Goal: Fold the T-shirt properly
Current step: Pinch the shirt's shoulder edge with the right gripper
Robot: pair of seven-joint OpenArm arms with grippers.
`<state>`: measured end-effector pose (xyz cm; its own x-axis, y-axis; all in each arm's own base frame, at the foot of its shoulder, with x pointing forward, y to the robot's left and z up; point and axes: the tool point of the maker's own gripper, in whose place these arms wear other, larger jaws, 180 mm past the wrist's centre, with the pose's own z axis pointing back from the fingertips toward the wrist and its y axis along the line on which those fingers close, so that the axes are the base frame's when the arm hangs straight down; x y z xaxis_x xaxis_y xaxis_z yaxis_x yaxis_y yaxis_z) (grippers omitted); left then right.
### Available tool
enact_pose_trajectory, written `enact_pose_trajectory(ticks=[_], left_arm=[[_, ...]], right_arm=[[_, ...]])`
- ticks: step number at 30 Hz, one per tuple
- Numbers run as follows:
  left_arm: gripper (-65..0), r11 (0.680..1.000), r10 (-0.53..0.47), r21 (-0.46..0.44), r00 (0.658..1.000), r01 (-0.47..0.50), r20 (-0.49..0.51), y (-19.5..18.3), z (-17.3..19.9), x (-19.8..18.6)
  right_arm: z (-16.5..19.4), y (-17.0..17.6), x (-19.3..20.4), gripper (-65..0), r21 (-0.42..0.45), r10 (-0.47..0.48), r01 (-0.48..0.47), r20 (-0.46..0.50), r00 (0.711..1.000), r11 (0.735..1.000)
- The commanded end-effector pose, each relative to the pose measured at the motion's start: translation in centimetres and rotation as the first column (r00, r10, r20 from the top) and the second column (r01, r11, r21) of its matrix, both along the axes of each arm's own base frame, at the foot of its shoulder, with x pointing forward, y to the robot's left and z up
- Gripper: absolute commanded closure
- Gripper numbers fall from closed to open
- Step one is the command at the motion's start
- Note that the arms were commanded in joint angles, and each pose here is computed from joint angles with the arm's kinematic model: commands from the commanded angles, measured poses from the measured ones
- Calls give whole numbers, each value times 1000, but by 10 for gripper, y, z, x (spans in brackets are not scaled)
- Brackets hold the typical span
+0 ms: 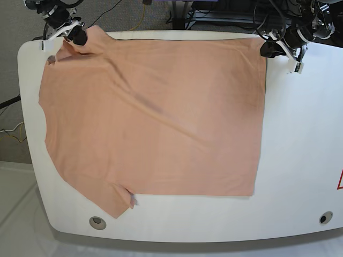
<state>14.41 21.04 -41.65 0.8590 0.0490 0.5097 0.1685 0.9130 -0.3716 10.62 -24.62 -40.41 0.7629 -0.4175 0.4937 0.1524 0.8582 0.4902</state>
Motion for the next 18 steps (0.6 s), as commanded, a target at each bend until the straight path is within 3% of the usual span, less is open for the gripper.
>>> enact_pose_trajectory(ticks=[1, 8, 18], left_arm=[[-54, 1000, -7, 3, 1000, 7, 25, 2, 6, 5], [-25, 998, -64, -3, 997, 64, 46, -5, 9, 6], [0, 998, -55, 0, 995, 56, 81, -6, 16, 10]], right_arm=[[9, -3, 5, 0, 6, 3, -4, 41, 999, 1000], [16, 1, 14, 0, 58, -20, 15, 90, 996, 998], [20, 0, 17, 0, 72, -34, 26, 114, 993, 997]])
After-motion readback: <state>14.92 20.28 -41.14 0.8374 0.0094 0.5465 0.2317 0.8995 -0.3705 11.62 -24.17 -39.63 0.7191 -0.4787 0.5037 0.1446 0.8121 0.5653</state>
